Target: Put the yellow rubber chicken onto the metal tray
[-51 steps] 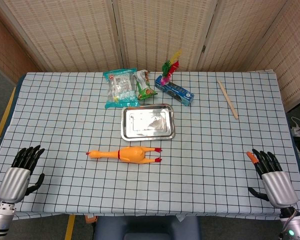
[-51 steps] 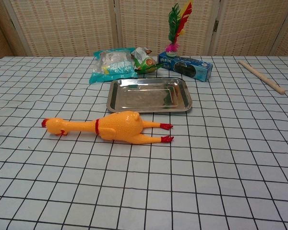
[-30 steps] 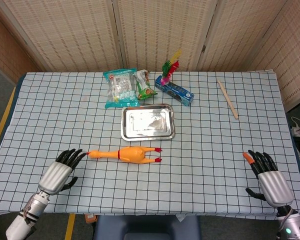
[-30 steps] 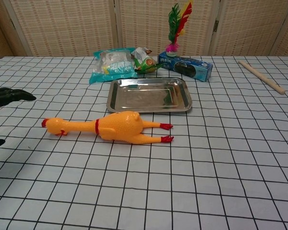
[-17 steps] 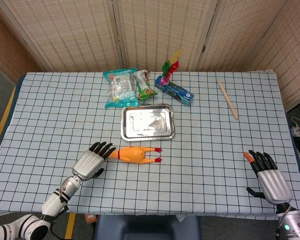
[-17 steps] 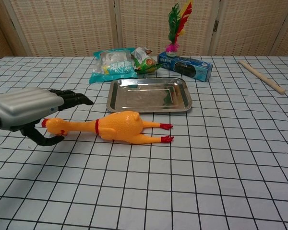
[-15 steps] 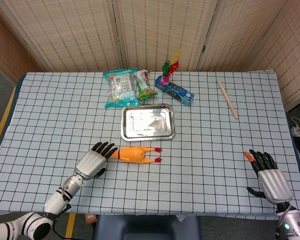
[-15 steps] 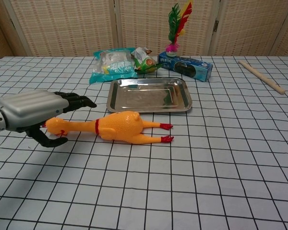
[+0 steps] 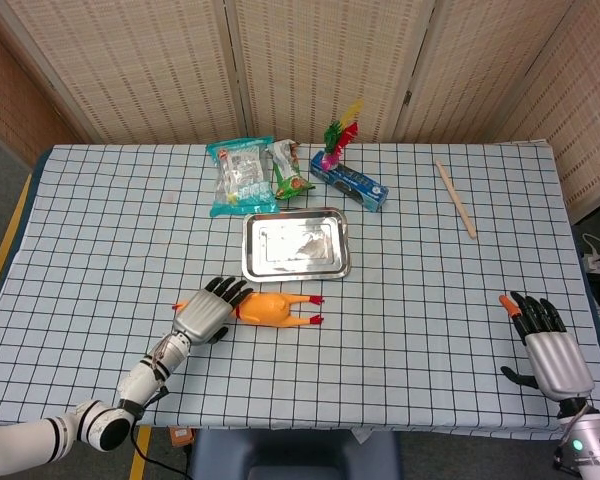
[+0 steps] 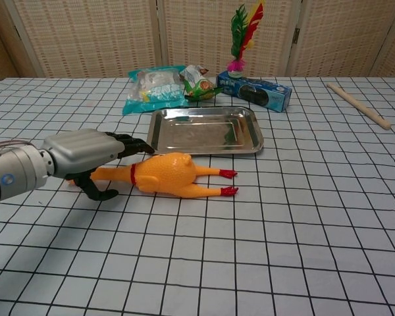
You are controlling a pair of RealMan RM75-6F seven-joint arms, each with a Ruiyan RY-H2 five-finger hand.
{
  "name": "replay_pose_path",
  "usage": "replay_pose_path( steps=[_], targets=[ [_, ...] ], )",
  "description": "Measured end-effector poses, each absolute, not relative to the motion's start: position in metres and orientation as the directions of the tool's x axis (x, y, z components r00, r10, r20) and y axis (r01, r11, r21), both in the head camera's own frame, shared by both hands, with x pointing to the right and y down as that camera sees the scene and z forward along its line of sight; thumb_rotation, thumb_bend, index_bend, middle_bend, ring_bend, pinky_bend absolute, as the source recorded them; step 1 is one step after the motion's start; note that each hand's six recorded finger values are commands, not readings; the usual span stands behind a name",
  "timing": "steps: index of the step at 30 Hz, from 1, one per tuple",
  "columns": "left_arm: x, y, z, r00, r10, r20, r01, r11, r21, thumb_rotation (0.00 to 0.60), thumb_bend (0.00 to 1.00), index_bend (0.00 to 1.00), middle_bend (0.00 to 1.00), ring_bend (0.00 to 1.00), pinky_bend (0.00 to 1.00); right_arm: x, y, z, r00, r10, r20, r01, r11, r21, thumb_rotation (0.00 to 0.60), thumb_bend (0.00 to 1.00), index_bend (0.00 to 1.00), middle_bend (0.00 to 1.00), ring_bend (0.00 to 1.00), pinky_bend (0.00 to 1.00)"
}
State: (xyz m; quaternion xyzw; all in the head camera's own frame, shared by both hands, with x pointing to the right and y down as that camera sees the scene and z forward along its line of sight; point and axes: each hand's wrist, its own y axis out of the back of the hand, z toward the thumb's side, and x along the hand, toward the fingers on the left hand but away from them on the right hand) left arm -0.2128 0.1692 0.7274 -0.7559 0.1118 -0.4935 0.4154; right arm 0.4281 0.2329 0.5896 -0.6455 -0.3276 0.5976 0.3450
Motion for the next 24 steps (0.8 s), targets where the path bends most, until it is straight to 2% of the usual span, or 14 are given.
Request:
replay_pose_path(
  steps=[4,8,9,11,15,20,24],
  targets=[
    [-0.212,0.168,0.735,0.486,-0.571,0.662,0.240,-0.641,-0.729,0.600,0.37,0.02,0.03,0.00,0.12,0.431,0.231,0.587,0.061,0.843,-0.535,0.015,-0.537,-0.844,0.600,0.08,0.00,0.00,0.00,0.00],
    [-0.210,0.166,0.740,0.490,-0.570,0.659,0.239,-0.640,-0.731,0.600,0.38,0.14,0.12,0.04,0.15,0.432,0.230,0.586,0.058,0.845,-0.531,0.015,-0.533,-0.846,0.600,0.08,0.00,0.00,0.00,0.00],
    [-0.209,0.166,0.741,0.493,-0.570,0.658,0.238,-0.638,-0.732,0.600,0.39,0.20,0.17,0.06,0.17,0.432,0.230,0.586,0.058,0.845,-0.531,0.015,-0.533,-0.846,0.600,0.08,0.00,0.00,0.00,0.00],
    [-0.209,0.166,0.741,0.494,-0.574,0.654,0.235,-0.636,-0.735,0.600,0.44,0.38,0.33,0.18,0.22,0.432,0.230,0.585,0.059,0.846,-0.530,0.017,-0.532,-0.846,0.600,0.08,0.00,0.00,0.00,0.00],
    [-0.212,0.159,0.741,0.485,-0.619,0.618,0.214,-0.601,-0.770,0.600,0.58,0.57,0.53,0.34,0.32,0.432,0.231,0.583,0.062,0.846,-0.530,0.025,-0.532,-0.846,0.600,0.08,0.00,0.00,0.00,0.00],
    [-0.214,0.154,0.738,0.482,-0.673,0.561,0.169,-0.557,-0.813,0.600,0.72,0.73,0.70,0.49,0.43,0.431,0.231,0.582,0.069,0.846,-0.528,0.026,-0.531,-0.847,0.600,0.08,0.00,0.00,0.00,0.00],
    [-0.214,0.151,0.729,0.488,-0.719,0.495,0.108,-0.513,-0.852,0.600,0.75,0.77,0.74,0.55,0.51,0.428,0.232,0.581,0.083,0.847,-0.526,0.034,-0.529,-0.848,0.600,0.08,0.00,0.00,0.00,0.00]
  ],
)
